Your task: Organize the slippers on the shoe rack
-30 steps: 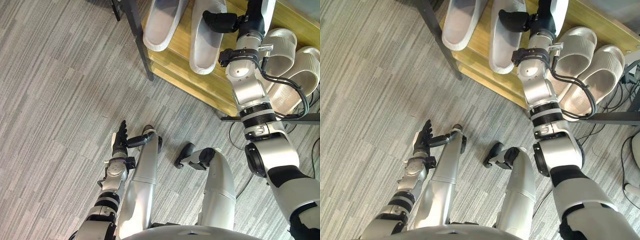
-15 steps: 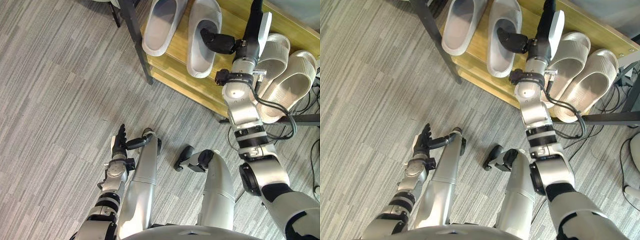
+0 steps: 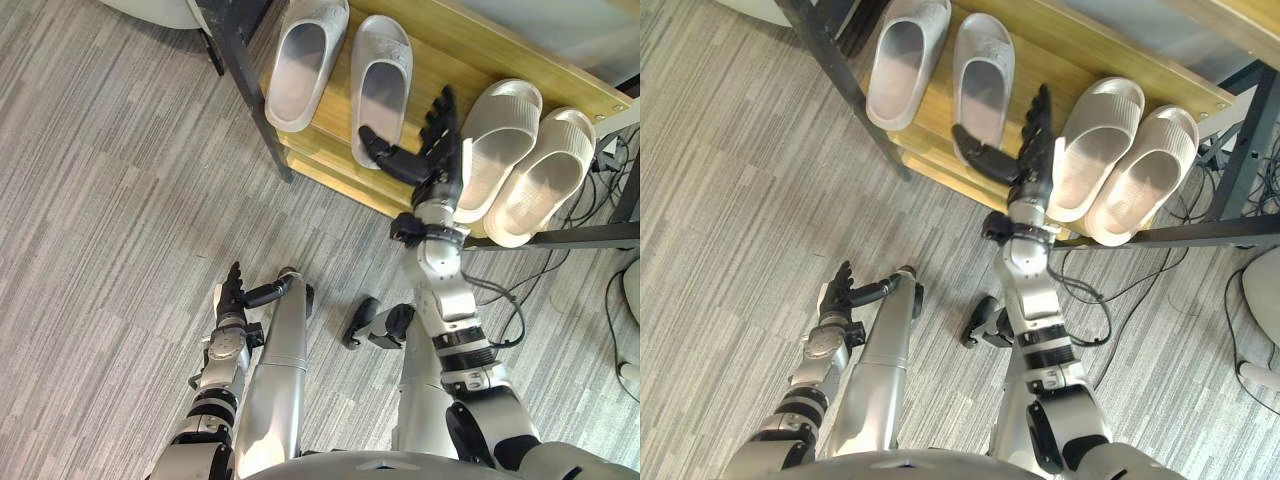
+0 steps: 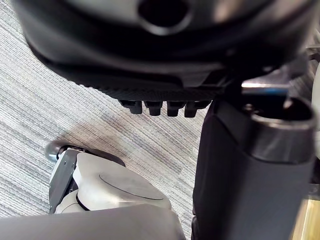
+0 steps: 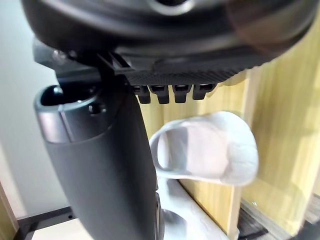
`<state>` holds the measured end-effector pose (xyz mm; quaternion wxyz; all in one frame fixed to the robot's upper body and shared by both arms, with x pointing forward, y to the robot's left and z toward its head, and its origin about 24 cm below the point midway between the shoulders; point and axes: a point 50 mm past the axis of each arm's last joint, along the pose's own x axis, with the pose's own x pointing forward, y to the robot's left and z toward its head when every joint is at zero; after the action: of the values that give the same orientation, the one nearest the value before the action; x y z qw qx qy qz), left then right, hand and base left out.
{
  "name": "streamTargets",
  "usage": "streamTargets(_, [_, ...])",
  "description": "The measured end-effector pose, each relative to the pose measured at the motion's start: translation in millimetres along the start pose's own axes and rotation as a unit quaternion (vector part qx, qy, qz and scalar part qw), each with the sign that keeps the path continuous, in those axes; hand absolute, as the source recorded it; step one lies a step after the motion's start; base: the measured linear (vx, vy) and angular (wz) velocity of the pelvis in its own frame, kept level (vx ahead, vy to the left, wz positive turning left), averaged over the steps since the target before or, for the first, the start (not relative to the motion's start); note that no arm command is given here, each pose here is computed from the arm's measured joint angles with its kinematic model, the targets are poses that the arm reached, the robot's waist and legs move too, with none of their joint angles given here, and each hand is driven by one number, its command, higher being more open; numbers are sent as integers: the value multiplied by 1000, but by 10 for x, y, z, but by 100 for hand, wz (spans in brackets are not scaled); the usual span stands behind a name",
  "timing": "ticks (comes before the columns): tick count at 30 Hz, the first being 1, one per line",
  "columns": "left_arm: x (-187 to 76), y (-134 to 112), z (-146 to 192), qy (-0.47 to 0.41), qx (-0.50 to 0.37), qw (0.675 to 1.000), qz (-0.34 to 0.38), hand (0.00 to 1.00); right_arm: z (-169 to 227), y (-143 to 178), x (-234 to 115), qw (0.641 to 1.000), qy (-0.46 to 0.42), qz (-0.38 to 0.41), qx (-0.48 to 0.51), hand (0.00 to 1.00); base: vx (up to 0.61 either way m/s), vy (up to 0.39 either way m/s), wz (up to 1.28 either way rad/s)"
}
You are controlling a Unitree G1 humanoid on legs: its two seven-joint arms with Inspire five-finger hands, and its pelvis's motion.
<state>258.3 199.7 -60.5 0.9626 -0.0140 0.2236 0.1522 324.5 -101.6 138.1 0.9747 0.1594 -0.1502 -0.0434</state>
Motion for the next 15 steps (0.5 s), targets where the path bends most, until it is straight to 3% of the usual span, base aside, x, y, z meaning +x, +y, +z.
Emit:
streamTargets(8, [2,4,-6,3,2,1000,2,100,-24,10,0,997,13,21,74,100,3,40,0])
streamTargets(15, [3,10,-12,4,1,1000,8,100,-48,248,-13,990,30,82,111,100,5,58,0])
